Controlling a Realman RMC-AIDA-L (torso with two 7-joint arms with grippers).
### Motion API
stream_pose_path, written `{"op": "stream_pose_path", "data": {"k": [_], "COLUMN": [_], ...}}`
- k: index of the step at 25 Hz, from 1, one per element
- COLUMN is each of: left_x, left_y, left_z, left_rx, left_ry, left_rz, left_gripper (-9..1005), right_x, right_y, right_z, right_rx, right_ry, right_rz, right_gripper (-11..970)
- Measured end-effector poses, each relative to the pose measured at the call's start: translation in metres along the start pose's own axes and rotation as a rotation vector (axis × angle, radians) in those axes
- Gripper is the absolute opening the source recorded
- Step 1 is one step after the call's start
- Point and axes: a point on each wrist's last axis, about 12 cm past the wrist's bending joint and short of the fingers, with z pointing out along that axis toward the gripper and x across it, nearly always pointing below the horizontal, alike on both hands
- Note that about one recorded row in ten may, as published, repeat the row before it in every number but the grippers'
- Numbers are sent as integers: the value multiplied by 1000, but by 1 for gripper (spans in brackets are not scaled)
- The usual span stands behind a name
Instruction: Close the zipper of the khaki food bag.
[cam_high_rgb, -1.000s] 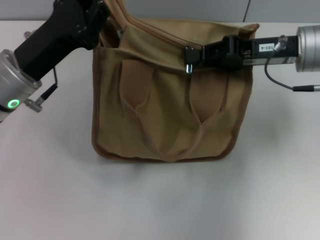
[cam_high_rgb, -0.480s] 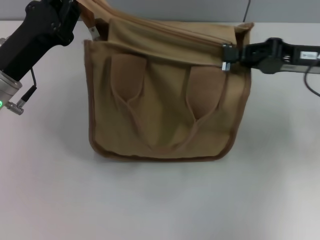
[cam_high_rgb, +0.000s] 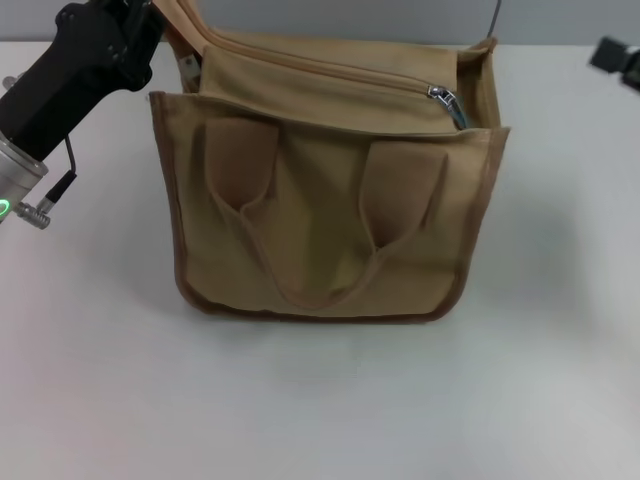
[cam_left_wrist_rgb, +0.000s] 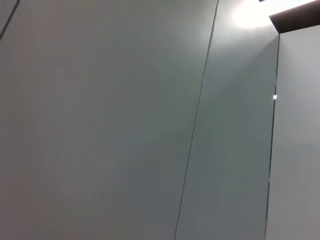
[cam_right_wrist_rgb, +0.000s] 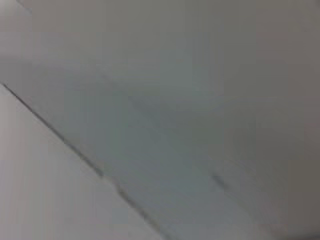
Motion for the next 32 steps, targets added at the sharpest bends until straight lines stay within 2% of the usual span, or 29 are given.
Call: {"op": "stream_pose_path", "data": {"k": [2, 4, 5, 6, 7, 10, 15, 19, 21, 23, 24, 25, 26, 27, 28, 30, 32], "left_x": [1, 2, 4, 4, 5, 7, 7, 10, 11, 10, 10, 7, 3, 3, -8, -13, -13], "left_y": [0, -1, -1, -2, -2, -2, -3, -5, -5, -7, -7, -6, -8, -8, -14, -18, -18], "left_z": [-2, -5, -7, -8, -9, -16, -32, -59, -65, -82, -82, -91, -102, -102, -126, -138, -138], "left_rx": [-9, -18, -26, -29, -34, -39, -53, -130, -139, -151, -151, -158, -167, -167, -179, -178, -178], "left_ry": [-1, -1, 0, 2, 5, 31, 52, 73, 87, 135, 135, 158, 170, 170, 163, 151, 151], "left_rz": [0, 8, 20, 25, 29, 38, 110, 189, 195, 225, 225, 247, 266, 266, 285, 270, 270], "left_gripper": [55, 56, 56, 56, 57, 58, 59, 267, 336, 404, 439, 473, 548, 623, 698, 735, 773], "right_x": [7, 19, 31, 31, 37, 52, 68, 74, 76, 77, 77, 78, 79, 79, 78, 79, 79], "right_y": [0, 1, 3, 3, 4, 7, 6, 6, 7, 8, 8, 7, 7, 7, 7, 8, 11], "right_z": [-7, -10, -8, -8, -6, 3, 14, 15, 16, 16, 15, 12, 8, 8, 4, -1, -3], "right_rx": [1, 1, -4, -4, -7, -15, -18, -14, -22, -32, -34, -26, -18, -18, -9, -1, -29], "right_ry": [-53, -85, -112, -112, -123, -137, -154, -164, -159, -143, -135, -133, -134, -134, -133, -134, -129], "right_rz": [-56, -124, -200, -200, -245, -370, -432, -463, -483, -494, -497, -499, -502, -502, -511, -522, -527], "right_gripper": [17, 96, 136, 175, 215, 279, 385, 492, 557, 622, 655, 733, 733, 733, 733, 733, 733]}}
